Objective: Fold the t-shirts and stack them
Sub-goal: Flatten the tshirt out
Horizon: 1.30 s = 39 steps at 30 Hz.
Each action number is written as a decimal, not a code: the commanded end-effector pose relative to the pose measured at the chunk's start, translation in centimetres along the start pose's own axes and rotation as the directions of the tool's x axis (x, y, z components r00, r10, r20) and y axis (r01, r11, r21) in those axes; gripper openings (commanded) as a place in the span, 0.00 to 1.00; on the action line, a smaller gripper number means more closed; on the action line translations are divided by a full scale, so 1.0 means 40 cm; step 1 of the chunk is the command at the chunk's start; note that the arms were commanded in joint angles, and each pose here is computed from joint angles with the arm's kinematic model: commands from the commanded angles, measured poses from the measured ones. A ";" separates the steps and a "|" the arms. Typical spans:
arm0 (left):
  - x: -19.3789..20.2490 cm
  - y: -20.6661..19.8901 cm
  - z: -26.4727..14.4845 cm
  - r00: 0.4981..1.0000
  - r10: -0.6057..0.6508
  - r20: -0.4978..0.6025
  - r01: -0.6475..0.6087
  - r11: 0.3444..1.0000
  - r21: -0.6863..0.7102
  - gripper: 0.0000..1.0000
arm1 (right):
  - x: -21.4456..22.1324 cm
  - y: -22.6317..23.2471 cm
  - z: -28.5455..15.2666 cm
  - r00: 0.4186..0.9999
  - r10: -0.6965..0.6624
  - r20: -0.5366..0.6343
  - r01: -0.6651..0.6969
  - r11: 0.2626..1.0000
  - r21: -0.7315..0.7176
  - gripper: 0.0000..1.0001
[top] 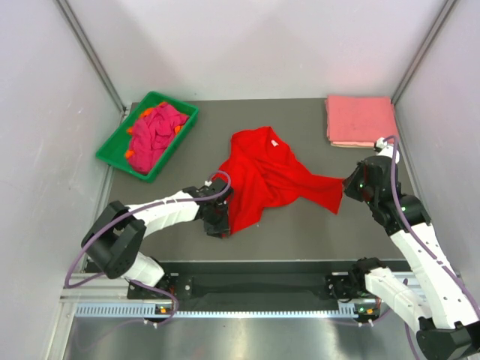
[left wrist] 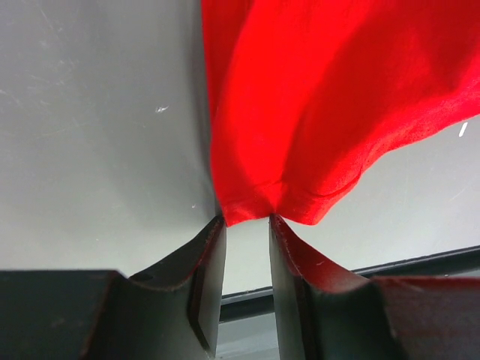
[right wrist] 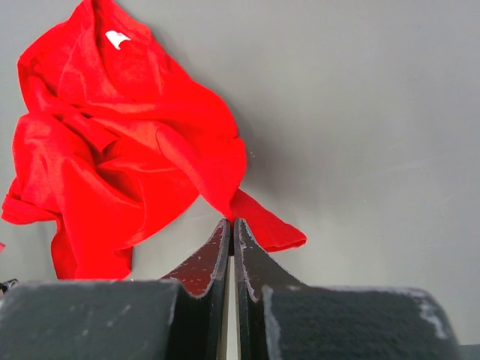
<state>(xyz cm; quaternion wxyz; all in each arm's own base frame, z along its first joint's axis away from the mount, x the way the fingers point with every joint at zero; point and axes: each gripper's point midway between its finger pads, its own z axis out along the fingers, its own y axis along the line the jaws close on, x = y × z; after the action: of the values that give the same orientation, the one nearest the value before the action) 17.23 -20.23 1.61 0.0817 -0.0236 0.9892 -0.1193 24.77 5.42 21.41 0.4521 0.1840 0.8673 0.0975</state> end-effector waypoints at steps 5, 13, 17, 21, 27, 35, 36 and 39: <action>-0.042 0.011 -0.015 0.996 -0.008 0.092 0.012 0.999 -0.040 0.35 | -0.016 0.006 -0.005 0.999 0.015 0.030 -0.014 1.000 -0.023 0.00; -0.085 -0.031 -0.106 0.988 0.021 0.155 -0.023 1.000 0.007 0.39 | -0.011 0.002 -0.005 1.000 0.013 0.026 -0.012 1.000 -0.018 0.00; -0.070 -0.034 -0.080 0.992 0.010 0.122 -0.012 1.000 0.020 0.39 | -0.007 0.005 -0.001 1.000 0.017 0.019 -0.017 1.000 -0.023 0.00; -0.051 -0.031 -0.058 0.996 -0.003 0.093 0.001 1.000 0.029 0.38 | -0.011 0.010 -0.003 1.000 0.018 0.022 -0.017 0.999 -0.030 0.00; -0.032 -0.003 -0.023 0.998 -0.013 0.065 0.014 1.000 -0.011 0.37 | -0.009 0.010 -0.001 1.000 0.018 0.021 -0.017 0.999 -0.032 0.00; -0.018 0.016 0.020 0.999 -0.012 0.048 0.014 0.999 -0.034 0.36 | -0.014 0.015 -0.001 0.999 0.019 0.025 -0.018 0.999 -0.036 0.00; -0.013 0.019 0.027 0.999 -0.011 0.041 0.012 0.999 -0.035 0.36 | -0.014 0.014 0.000 1.000 0.020 0.025 -0.019 0.999 -0.034 0.00; -0.008 0.021 0.041 1.000 -0.009 0.029 0.010 0.999 -0.036 0.35 | -0.012 0.013 0.002 1.000 0.015 0.021 -0.014 0.999 -0.032 0.00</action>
<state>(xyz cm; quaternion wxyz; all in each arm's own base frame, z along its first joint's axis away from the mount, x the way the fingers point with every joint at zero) 17.72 -19.74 1.55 0.0980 -0.0217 0.9894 -0.1050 24.62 5.67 21.13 0.4489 0.1809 0.8689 0.1039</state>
